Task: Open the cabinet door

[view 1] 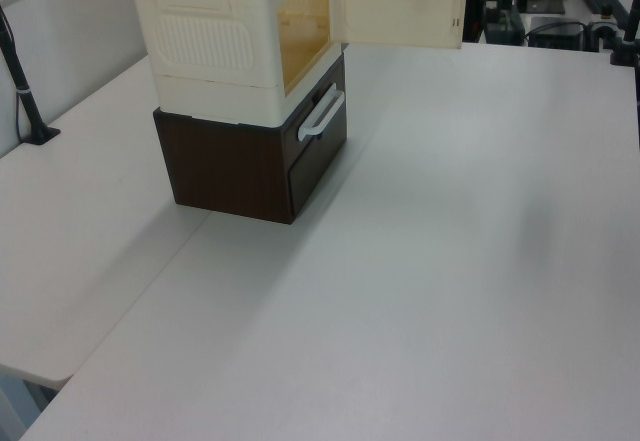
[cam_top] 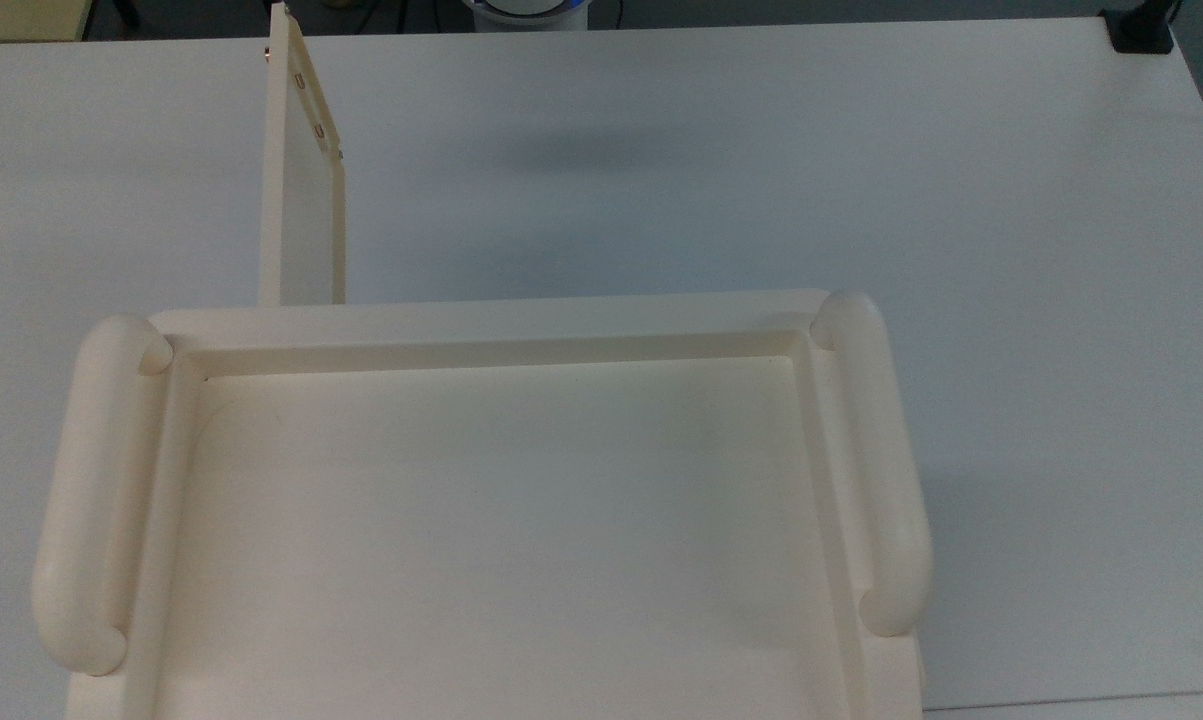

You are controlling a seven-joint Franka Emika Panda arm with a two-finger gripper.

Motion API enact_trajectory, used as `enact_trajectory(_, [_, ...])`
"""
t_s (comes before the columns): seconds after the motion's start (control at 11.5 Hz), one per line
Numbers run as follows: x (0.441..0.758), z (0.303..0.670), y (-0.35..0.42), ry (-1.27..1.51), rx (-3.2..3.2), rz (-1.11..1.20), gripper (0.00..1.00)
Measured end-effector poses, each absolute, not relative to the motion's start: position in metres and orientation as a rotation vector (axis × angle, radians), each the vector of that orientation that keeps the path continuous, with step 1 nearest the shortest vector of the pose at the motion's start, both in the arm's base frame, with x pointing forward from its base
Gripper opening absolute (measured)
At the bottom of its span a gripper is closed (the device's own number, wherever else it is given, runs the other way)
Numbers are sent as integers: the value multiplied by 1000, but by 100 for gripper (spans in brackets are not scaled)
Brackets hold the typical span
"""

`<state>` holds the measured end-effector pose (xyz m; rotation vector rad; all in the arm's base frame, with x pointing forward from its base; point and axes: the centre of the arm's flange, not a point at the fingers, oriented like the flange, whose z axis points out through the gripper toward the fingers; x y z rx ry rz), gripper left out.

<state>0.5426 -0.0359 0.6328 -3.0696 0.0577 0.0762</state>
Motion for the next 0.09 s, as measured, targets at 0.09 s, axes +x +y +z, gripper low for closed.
enact_trajectory(0.09, [543,631,-36,58,-3070,80,100])
